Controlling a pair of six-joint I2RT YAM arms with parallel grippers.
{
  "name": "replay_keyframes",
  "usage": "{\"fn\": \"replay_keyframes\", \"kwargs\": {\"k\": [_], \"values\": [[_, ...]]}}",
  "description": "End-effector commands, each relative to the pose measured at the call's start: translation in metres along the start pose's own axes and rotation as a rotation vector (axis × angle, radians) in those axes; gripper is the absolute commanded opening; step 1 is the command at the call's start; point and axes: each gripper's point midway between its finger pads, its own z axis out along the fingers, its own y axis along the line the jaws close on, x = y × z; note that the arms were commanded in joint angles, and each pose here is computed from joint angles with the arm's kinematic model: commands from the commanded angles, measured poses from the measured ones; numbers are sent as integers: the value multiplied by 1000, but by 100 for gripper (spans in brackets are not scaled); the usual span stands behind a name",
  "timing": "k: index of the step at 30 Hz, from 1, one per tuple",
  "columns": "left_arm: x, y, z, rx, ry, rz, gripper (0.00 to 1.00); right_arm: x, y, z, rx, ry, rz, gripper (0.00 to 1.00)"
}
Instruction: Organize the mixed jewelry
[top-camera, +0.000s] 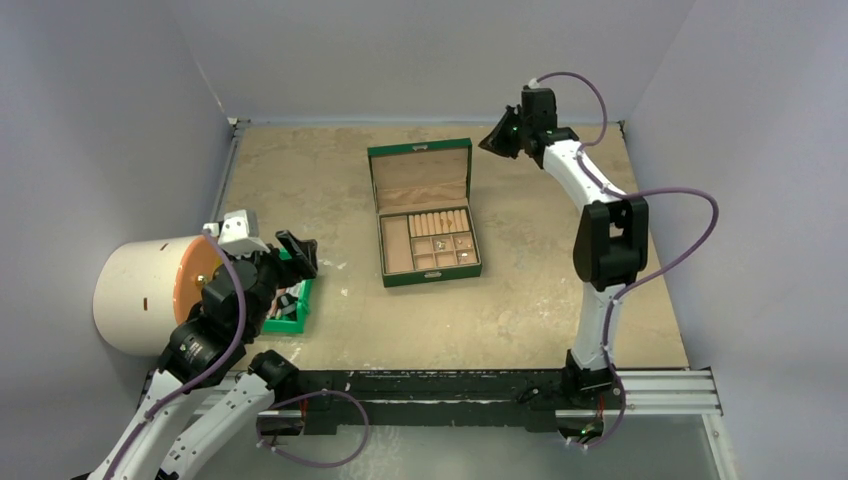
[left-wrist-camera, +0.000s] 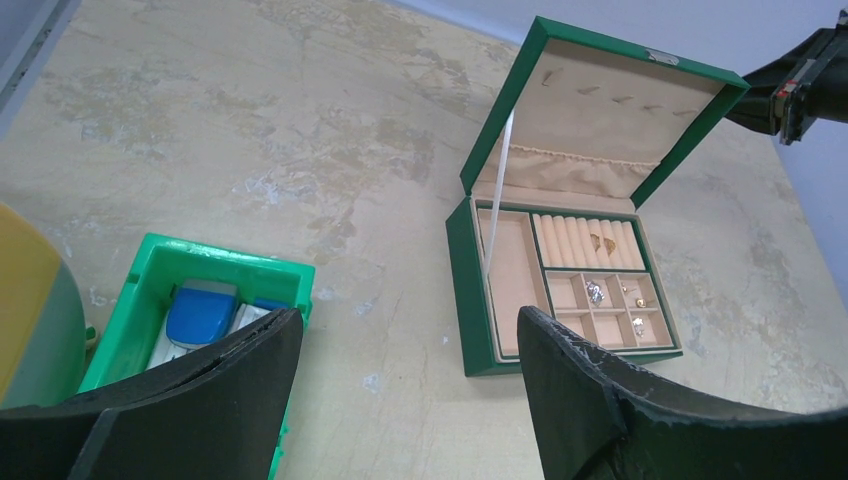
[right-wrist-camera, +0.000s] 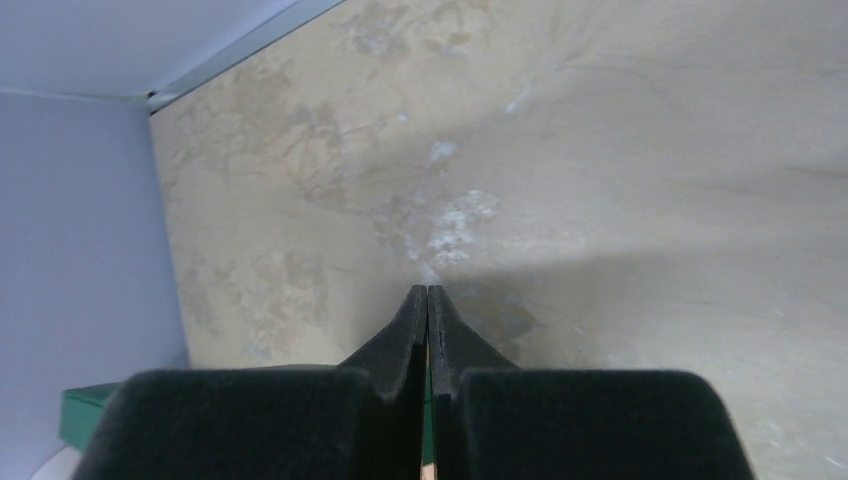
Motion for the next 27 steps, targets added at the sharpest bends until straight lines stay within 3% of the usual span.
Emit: {"fn": "replay_keyframes", "kwargs": {"k": [1,10,27], "values": [[-8,-3,1,1,-25,-33,79,-14,49,0,-207,20,25,0],[-8,-3,2,-1,-25,-33,78,12,82,6,-466,183,43,0],[-5,-5,5,2,-9,-24,79,53,73,-15,-564,273,31,0]]}}
